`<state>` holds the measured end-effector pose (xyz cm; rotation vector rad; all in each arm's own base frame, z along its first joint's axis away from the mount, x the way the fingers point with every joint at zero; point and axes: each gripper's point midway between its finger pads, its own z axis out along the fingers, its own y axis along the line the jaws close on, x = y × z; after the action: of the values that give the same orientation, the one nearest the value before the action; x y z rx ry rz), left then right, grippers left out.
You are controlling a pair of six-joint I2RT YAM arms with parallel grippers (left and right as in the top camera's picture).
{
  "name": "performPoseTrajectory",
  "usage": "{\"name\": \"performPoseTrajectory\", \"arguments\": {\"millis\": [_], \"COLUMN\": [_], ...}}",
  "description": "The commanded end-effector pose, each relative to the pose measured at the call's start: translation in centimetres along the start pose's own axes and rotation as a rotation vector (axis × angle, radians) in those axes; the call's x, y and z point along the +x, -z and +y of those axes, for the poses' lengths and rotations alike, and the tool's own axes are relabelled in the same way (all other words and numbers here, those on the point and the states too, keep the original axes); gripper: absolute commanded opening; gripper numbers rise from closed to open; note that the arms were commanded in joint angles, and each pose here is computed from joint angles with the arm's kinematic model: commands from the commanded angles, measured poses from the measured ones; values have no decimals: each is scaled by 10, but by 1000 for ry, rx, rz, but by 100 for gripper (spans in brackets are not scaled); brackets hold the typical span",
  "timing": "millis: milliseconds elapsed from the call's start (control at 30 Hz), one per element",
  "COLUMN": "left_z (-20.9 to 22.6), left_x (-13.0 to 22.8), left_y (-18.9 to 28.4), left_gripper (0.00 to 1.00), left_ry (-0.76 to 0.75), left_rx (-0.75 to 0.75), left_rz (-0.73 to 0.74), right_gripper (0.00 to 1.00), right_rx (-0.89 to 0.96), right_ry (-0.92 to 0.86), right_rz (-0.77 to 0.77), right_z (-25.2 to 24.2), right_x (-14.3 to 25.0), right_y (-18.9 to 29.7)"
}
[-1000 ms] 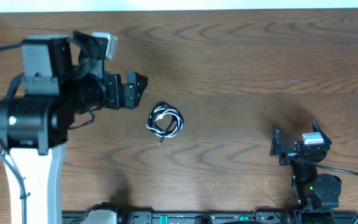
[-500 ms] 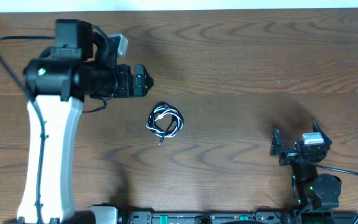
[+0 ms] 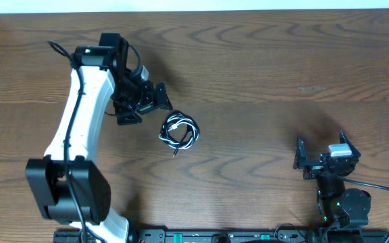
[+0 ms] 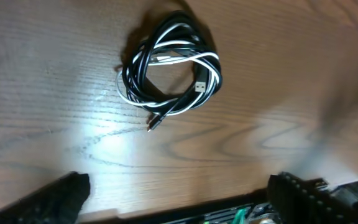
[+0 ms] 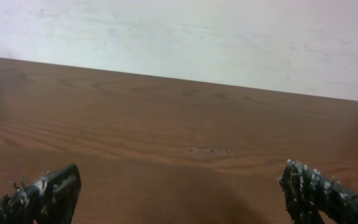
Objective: Untangle cables
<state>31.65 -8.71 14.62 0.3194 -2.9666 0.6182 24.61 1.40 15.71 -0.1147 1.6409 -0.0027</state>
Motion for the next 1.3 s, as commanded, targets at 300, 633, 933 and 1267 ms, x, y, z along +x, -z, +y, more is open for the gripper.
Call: {"name": "performPoseTrajectory", "arguments": {"millis": [300,633,933,1267], "left_z": [-2,-1,5,13], "left_x": [2,-8,-43,-62], "left_y": [-12,-16,-13,-17], "left_gripper": [7,8,8,8], "left_ry": [10,-36,-80,-97], "left_rx": [0,-62,-123,-165], "left_rz": [45,-7,-156,-231], "right_gripper": [99,99,99,99], "right_rx": [11,11,11,11], "right_ry": [13,12,12,13], "right_rz": [1,1,1,1], "right_z": [-2,-2,-2,-2], "right_x": [1,1,1,1], "right_y": [0,0,0,0]}}
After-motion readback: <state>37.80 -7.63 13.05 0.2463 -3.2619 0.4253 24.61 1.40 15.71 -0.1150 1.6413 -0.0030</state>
